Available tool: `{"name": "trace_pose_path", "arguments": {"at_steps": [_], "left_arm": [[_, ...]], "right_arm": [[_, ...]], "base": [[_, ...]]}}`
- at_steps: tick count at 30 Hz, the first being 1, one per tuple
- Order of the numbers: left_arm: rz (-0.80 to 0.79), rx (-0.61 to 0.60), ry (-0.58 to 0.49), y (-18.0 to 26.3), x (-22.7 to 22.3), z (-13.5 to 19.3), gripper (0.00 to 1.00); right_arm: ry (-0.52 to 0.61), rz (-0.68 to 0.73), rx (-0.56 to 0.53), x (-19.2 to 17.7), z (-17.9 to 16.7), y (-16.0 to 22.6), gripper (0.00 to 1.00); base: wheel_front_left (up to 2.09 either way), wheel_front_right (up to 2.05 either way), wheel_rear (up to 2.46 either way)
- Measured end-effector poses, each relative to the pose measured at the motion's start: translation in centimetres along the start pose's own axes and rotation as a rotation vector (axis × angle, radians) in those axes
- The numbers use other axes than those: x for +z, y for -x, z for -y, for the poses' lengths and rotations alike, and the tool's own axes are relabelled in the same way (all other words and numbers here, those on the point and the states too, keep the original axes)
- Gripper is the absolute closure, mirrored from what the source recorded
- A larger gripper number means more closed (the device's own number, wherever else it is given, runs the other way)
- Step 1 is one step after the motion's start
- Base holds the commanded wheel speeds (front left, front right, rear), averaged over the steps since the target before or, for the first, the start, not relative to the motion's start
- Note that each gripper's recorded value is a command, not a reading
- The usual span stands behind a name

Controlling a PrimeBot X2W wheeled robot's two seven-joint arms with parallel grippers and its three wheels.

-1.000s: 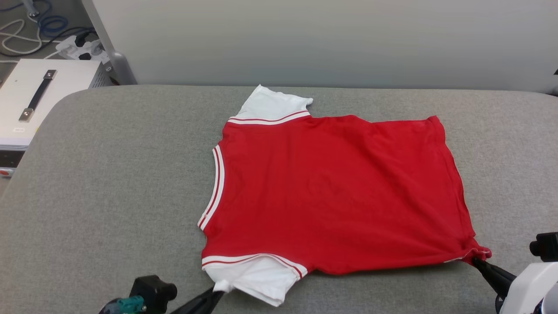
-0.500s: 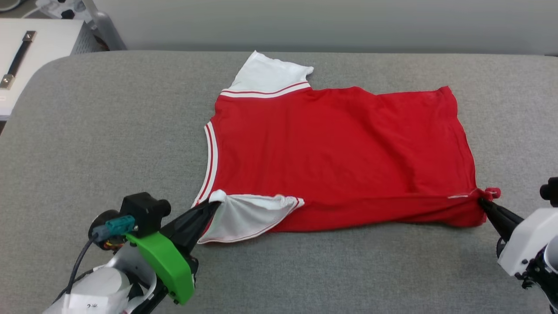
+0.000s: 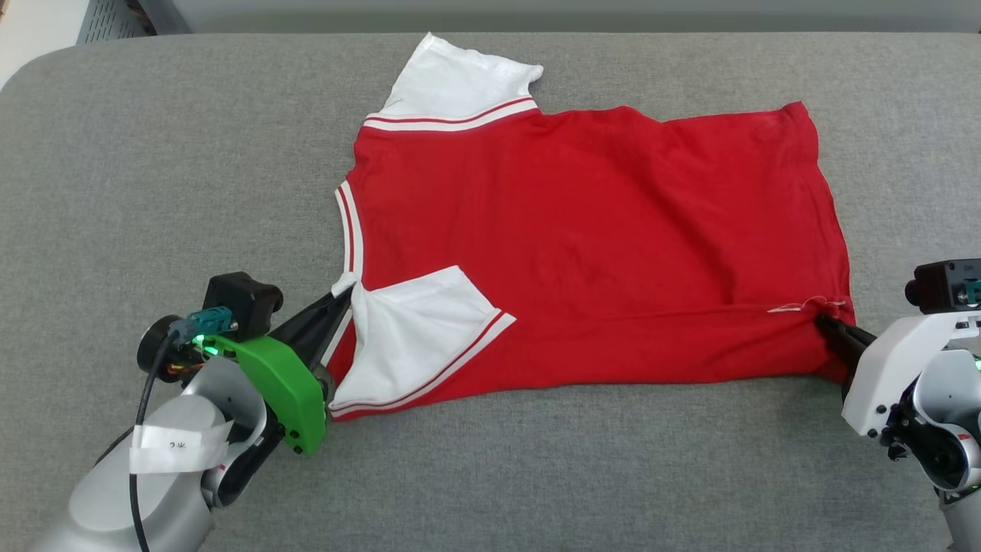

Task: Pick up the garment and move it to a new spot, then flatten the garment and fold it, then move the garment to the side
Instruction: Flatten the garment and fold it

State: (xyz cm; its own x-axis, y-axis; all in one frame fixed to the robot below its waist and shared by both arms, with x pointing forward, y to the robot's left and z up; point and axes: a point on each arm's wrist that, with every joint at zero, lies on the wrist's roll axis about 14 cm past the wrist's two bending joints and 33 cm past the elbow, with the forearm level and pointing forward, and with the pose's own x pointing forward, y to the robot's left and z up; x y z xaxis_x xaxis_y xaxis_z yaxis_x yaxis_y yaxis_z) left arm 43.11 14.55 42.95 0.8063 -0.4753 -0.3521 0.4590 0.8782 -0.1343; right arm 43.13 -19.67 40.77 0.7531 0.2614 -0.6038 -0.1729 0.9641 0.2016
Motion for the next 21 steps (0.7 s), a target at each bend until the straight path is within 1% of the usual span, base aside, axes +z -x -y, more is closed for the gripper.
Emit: {"name": "trace_pose_path", "arguments": {"at_steps": [7, 8, 9, 13, 16, 18, 21], "left_arm": [[-0.068, 0.023, 0.005, -0.3, -2.2, -0.5, 1.0], [-0.074, 0.026, 0.001, -0.3, -2.3, -0.7, 0.69], [-0.079, 0.039, -0.005, -0.3, -2.4, -1.1, 0.0], [-0.044, 0.078, -0.028, -0.6, -1.4, -2.1, 0.0], [0.001, 0.103, -0.024, -0.4, -0.4, -2.4, 0.0], [0.044, 0.101, -0.014, -0.3, 0.6, -2.0, 0.0], [0.131, 0.102, 0.044, 0.2, 2.6, -1.4, 0.0]], "right_arm": [[0.002, -0.014, -0.002, -0.5, 0.0, -0.7, 1.0], [0.002, -0.013, -0.007, -0.6, 0.2, -0.8, 0.74], [0.006, -0.009, -0.011, -0.7, 0.2, -0.8, 0.0], [-0.005, 0.029, 0.006, -0.2, -0.6, -1.0, 0.0], [0.022, 0.07, 0.012, 0.6, -1.1, -0.5, 0.0], [0.032, 0.105, 0.018, 1.5, -1.4, -0.1, 0.0], [0.059, 0.166, 0.02, 3.0, -1.8, 1.1, 0.0]], "base": [[0.0, 0.0, 0.0], [0.0, 0.0, 0.0], [0.0, 0.0, 0.0], [0.0, 0.0, 0.0], [0.0, 0.0, 0.0], [0.0, 0.0, 0.0], [0.0, 0.0, 0.0]]}}
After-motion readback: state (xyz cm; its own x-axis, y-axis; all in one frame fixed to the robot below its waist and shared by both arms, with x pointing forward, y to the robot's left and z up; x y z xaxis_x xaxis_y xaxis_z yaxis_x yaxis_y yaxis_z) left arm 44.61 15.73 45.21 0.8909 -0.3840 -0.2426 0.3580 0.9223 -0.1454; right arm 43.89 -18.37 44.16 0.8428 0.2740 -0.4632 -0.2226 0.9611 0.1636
